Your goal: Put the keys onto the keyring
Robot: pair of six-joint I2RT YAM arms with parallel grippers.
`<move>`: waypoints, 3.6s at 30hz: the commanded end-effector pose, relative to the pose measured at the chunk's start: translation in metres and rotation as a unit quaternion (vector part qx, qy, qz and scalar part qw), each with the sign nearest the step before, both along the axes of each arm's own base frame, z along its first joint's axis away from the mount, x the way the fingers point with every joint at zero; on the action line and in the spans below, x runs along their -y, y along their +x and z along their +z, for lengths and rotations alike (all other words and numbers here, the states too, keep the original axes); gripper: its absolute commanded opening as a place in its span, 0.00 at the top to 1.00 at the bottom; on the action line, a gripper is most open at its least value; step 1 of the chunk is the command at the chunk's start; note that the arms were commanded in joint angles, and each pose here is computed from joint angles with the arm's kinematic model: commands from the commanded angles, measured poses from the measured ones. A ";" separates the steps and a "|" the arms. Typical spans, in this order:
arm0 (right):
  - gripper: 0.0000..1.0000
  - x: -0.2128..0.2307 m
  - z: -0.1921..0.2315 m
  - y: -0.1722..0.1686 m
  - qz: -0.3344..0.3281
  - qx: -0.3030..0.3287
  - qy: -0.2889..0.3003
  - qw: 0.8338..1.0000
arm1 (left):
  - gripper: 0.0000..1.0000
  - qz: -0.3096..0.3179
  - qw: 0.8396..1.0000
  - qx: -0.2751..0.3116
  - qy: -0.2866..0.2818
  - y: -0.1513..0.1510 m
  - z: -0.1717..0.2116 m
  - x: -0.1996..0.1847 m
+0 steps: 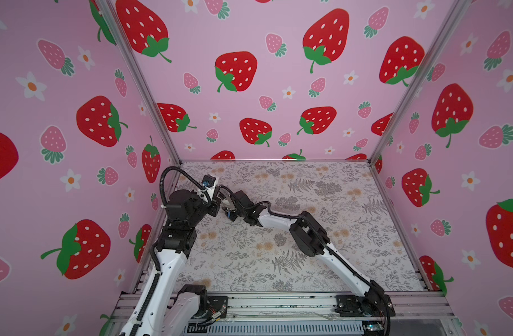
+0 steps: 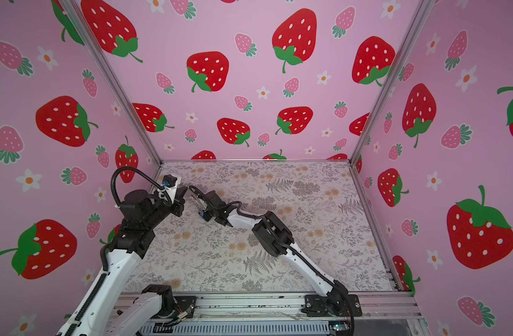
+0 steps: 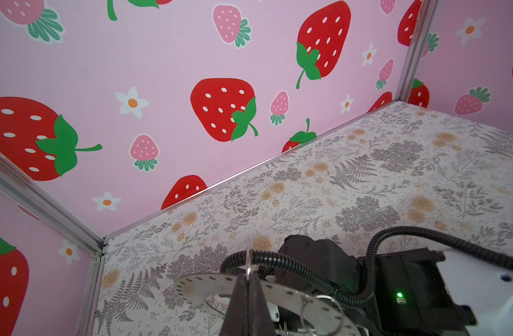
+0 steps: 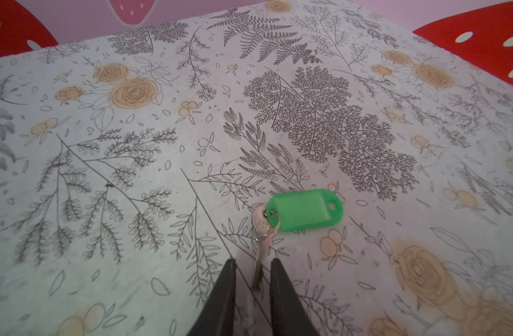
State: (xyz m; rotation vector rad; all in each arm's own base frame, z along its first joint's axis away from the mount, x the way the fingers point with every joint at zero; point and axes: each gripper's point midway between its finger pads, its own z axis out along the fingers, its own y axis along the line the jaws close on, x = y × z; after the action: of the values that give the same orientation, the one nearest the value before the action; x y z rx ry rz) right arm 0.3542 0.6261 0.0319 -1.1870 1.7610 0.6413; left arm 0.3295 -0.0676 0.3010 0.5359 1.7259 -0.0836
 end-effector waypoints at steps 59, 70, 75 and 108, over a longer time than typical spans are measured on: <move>0.76 0.249 0.020 -0.084 0.066 -0.006 -0.158 0.985 | 1.00 -0.031 0.999 0.017 -0.008 0.004 0.013 0.012; 0.71 0.234 0.057 -0.058 0.047 -0.068 -0.080 0.993 | 1.00 -0.041 0.999 0.014 -0.009 0.008 0.013 0.017; 0.73 0.232 0.047 -0.060 0.083 0.006 -0.107 0.991 | 1.00 -0.044 0.999 0.014 -0.003 0.008 0.010 0.018; 0.76 0.216 0.002 -0.047 0.341 0.128 -0.168 0.916 | 1.00 -0.086 0.996 0.014 -0.004 0.000 0.004 0.031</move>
State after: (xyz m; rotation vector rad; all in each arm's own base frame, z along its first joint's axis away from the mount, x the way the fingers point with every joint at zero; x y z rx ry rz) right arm 0.3101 0.4086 0.0363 -2.0445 1.2563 0.4987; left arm 0.3301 -0.0933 0.2816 0.6550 1.7359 -0.2118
